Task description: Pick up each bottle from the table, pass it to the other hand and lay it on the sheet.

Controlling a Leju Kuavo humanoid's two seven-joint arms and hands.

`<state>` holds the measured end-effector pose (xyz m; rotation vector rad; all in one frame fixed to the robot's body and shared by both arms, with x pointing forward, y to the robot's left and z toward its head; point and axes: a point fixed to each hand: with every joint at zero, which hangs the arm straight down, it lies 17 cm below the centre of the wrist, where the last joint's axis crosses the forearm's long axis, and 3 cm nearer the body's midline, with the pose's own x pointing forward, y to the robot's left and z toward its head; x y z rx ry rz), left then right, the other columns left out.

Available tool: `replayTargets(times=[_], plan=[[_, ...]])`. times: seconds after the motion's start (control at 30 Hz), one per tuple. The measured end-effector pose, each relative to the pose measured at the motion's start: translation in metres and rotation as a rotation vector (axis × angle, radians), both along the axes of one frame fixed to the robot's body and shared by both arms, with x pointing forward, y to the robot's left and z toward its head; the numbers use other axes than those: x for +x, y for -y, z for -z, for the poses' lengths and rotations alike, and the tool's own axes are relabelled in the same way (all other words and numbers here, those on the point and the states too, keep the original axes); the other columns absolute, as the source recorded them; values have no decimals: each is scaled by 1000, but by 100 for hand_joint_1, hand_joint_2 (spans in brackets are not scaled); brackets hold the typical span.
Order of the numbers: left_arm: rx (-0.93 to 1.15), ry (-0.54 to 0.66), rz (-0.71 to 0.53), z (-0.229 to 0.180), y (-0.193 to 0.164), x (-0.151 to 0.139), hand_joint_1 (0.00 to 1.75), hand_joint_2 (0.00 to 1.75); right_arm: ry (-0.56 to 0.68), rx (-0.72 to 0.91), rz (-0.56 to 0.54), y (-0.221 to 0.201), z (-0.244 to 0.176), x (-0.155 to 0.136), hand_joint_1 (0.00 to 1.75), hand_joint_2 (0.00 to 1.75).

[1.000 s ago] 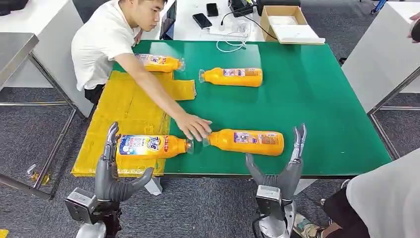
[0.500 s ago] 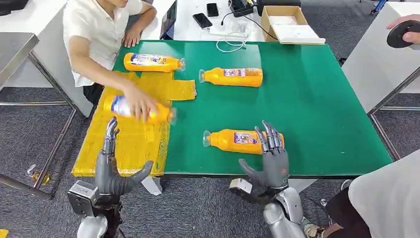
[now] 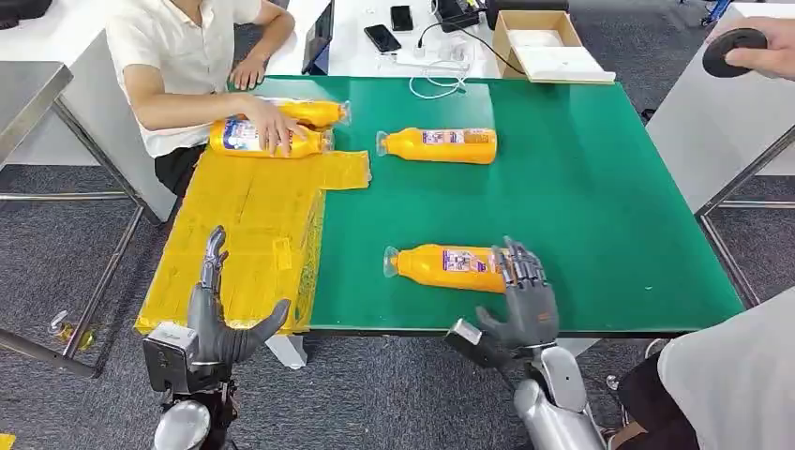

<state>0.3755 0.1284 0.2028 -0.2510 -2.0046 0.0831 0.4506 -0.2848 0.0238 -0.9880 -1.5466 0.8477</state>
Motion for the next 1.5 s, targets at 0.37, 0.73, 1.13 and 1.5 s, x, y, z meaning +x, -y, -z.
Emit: replayTargets(times=[0.37,0.73,1.13,1.5], plan=[[11,-17,55,1,17,3,0,175,-69,-80,63,32,8,25,0,175],[18,-13,91,0,30,4,0,175,-58,-98,89,45,-5,42,0,175],[19,-39,154,0,47,12,0,175,-207,-69,134,56,22,54,0,175],[-15,-102,244,8,63,10,0,175,-407,-56,119,49,62,43,161,175]])
